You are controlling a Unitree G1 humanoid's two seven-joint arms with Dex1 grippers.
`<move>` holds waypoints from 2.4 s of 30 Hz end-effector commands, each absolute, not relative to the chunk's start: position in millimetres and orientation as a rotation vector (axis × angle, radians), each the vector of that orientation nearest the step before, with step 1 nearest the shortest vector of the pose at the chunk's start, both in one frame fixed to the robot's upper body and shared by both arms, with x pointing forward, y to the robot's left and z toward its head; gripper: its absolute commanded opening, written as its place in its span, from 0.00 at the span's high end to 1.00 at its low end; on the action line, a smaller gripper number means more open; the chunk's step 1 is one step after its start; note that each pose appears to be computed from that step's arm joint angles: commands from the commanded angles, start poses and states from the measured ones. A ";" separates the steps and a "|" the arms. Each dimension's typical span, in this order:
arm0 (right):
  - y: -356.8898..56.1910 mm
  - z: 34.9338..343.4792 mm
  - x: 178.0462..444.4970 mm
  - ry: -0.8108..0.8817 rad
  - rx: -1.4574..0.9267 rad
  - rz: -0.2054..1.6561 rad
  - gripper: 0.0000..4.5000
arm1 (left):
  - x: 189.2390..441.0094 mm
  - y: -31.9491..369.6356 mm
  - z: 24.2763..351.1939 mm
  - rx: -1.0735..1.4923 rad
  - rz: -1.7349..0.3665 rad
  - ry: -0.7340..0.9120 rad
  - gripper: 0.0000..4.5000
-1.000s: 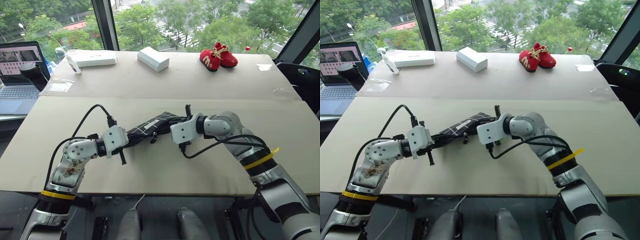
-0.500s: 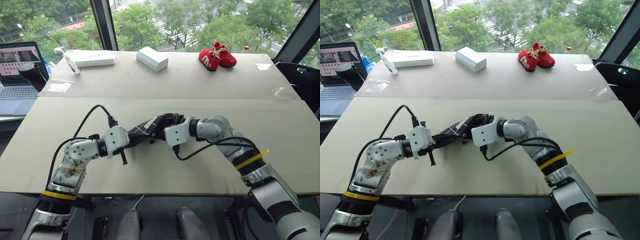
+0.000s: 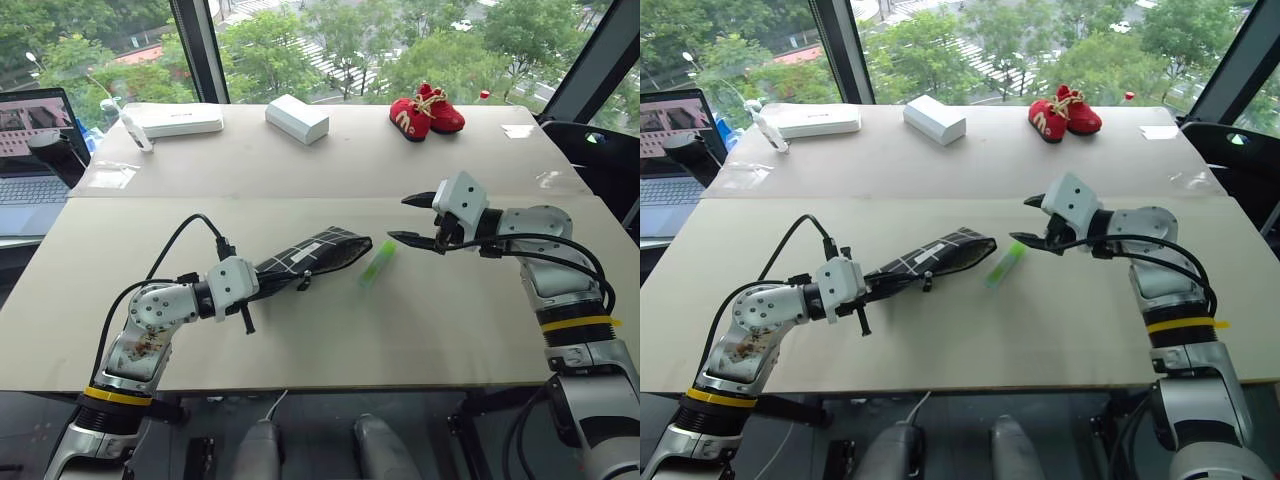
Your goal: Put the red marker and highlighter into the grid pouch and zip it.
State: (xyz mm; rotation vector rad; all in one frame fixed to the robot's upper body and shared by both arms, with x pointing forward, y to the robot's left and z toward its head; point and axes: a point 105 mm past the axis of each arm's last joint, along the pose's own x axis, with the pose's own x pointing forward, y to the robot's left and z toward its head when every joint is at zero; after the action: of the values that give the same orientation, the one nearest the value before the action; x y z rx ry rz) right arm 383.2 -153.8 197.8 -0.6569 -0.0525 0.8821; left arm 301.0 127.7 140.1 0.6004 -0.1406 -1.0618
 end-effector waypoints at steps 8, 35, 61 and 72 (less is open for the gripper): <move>-171.1 174.6 383.7 0.079 -0.673 0.721 0.25 | 301.0 132.4 150.1 0.633 -1.037 -0.178 1.00; -109.3 136.6 328.6 0.361 -0.003 0.301 0.25 | 299.5 123.6 144.1 0.588 -1.029 -0.176 1.00; -92.8 114.1 376.4 0.355 -0.186 0.362 0.25 | 303.0 127.2 146.5 0.585 -0.970 -0.197 1.00; -106.1 106.6 375.5 0.346 -0.181 0.355 0.76 | 302.7 132.1 149.0 0.598 -0.960 -0.195 1.00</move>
State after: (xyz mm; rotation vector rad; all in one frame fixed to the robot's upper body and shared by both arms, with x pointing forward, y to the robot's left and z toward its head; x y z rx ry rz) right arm 373.2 -94.1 104.6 -0.1986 0.3538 0.3868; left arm 303.3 130.4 134.0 0.5660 -0.1385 -0.9769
